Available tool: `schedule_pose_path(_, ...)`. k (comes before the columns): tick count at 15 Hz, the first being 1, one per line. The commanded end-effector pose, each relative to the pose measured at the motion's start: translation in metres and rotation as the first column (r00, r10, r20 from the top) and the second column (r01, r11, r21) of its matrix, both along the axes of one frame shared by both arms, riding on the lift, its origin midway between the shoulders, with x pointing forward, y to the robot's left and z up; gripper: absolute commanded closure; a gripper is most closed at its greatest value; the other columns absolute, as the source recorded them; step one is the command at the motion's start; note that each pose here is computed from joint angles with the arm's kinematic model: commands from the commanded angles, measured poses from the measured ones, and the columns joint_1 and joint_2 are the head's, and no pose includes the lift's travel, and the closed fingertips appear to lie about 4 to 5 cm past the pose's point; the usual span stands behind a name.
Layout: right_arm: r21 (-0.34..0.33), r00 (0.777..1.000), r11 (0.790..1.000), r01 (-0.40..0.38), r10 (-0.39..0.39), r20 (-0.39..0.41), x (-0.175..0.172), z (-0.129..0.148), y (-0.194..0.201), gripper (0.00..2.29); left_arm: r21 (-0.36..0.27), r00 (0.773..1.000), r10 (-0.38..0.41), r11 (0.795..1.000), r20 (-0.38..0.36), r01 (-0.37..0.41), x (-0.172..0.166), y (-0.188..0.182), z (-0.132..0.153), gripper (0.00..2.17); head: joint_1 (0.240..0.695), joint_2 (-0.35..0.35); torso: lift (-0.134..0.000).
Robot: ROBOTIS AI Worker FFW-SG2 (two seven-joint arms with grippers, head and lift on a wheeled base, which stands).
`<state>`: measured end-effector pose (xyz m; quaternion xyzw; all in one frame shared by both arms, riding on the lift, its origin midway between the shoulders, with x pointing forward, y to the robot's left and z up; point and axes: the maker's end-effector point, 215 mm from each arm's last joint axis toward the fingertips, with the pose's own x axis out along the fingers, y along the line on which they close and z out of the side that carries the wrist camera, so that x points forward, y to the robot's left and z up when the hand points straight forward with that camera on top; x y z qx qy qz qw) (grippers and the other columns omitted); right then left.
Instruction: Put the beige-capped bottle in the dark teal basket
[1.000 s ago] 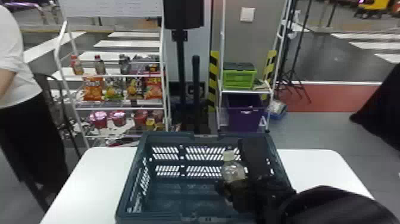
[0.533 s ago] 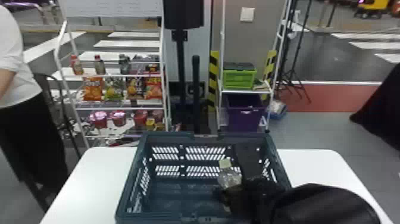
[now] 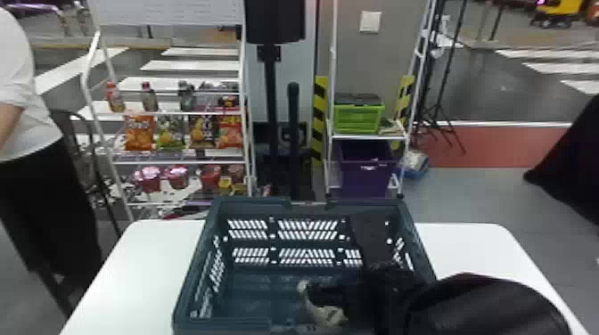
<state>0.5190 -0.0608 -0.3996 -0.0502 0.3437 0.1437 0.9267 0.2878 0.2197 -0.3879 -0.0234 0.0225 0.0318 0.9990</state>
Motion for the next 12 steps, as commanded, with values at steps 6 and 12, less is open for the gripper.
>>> schedule_pose_path(6, 0.109, 0.974, 0.994, 0.016, -0.040, 0.222, -0.016, 0.060, -0.007, 0.04, -0.006, 1.000, 0.001, 1.000, 0.016, -0.001, -0.001, 0.001, 0.005, 0.16, 0.499, 0.000, 0.000)
schedule_pose_path(12, 0.234, 0.837, 0.969, 0.082, -0.195, 0.511, -0.079, 0.098, -0.101, 0.04, -0.010, 1.000, -0.006, 1.000, 0.021, 0.006, 0.001, -0.002, 0.008, 0.16, 0.499, 0.000, 0.000)
